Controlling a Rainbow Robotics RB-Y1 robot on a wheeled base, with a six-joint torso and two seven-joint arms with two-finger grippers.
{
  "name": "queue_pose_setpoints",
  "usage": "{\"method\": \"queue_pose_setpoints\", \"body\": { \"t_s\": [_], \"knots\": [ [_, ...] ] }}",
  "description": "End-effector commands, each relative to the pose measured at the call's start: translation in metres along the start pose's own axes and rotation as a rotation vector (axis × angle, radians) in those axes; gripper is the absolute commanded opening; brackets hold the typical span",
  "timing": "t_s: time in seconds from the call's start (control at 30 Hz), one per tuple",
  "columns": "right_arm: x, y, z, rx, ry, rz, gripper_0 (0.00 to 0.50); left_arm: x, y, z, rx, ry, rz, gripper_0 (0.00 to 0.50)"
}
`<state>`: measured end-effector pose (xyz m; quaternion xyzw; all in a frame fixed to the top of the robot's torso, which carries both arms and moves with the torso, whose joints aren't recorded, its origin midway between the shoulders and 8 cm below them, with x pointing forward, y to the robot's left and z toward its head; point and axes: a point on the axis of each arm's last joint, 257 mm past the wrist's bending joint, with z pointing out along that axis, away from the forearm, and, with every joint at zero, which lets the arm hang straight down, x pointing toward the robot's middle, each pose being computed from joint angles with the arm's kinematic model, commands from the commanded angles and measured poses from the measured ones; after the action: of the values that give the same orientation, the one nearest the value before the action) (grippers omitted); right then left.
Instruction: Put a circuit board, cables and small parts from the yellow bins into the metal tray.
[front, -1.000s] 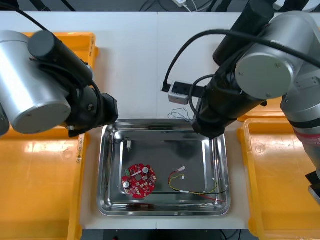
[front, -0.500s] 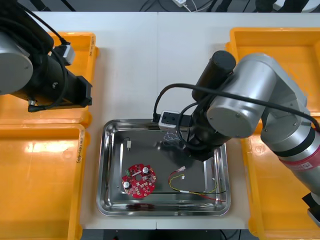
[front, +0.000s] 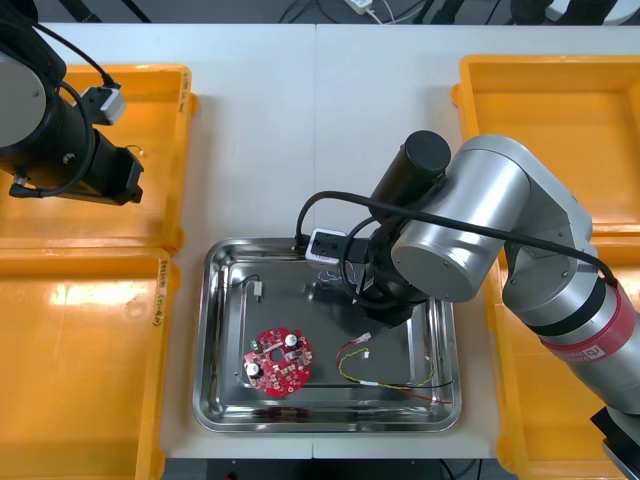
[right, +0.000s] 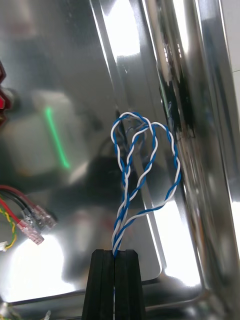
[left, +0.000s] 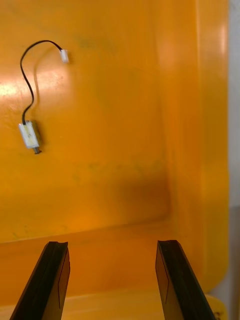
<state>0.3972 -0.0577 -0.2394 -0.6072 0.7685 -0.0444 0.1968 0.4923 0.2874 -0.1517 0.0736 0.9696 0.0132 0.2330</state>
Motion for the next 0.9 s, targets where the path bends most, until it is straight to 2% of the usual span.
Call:
{"method": "queue_pose_setpoints", "body": {
  "t_s": [0.03, 0.27, 0.67, 0.7, 0.73, 0.77, 0.8, 0.83, 0.9],
  "knots": [
    [-0.006, 0.006, 0.007, -0.001, -0.007, -0.042, 0.000, -0.042, 0.039, -0.020, -0.063, -0.107, -0.007, 0.500],
    [-0.001, 0.000, 0.014, 0.023, 0.016, -0.051, 0.000, -0.054, 0.067, -0.005, -0.090, -0.129, 0.027, 0.500],
    [0.003, 0.000, 0.018, 0.039, 0.025, -0.054, 0.000, -0.067, 0.085, 0.017, -0.087, -0.179, 0.011, 0.500],
    [0.003, -0.001, 0.019, 0.040, 0.027, -0.053, 0.017, -0.069, 0.086, 0.020, -0.091, -0.186, 0.012, 0.500],
    [0.002, -0.001, 0.018, 0.043, 0.025, -0.055, 0.061, -0.069, 0.087, 0.021, -0.090, -0.190, 0.010, 0.500],
    [0.003, -0.002, 0.018, 0.044, 0.027, -0.053, 0.183, -0.070, 0.088, 0.024, -0.089, -0.193, 0.005, 0.500],
    [0.003, -0.004, 0.018, 0.051, 0.029, -0.055, 0.254, -0.071, 0.088, 0.026, -0.086, -0.199, 0.001, 0.500],
    [0.004, -0.004, 0.018, 0.051, 0.030, -0.052, 0.266, -0.072, 0.089, 0.028, -0.086, -0.201, -0.001, 0.500],
    [0.004, -0.004, 0.018, 0.054, 0.031, -0.052, 0.408, -0.073, 0.090, 0.032, -0.088, -0.206, -0.006, 0.500]
  ]
}}
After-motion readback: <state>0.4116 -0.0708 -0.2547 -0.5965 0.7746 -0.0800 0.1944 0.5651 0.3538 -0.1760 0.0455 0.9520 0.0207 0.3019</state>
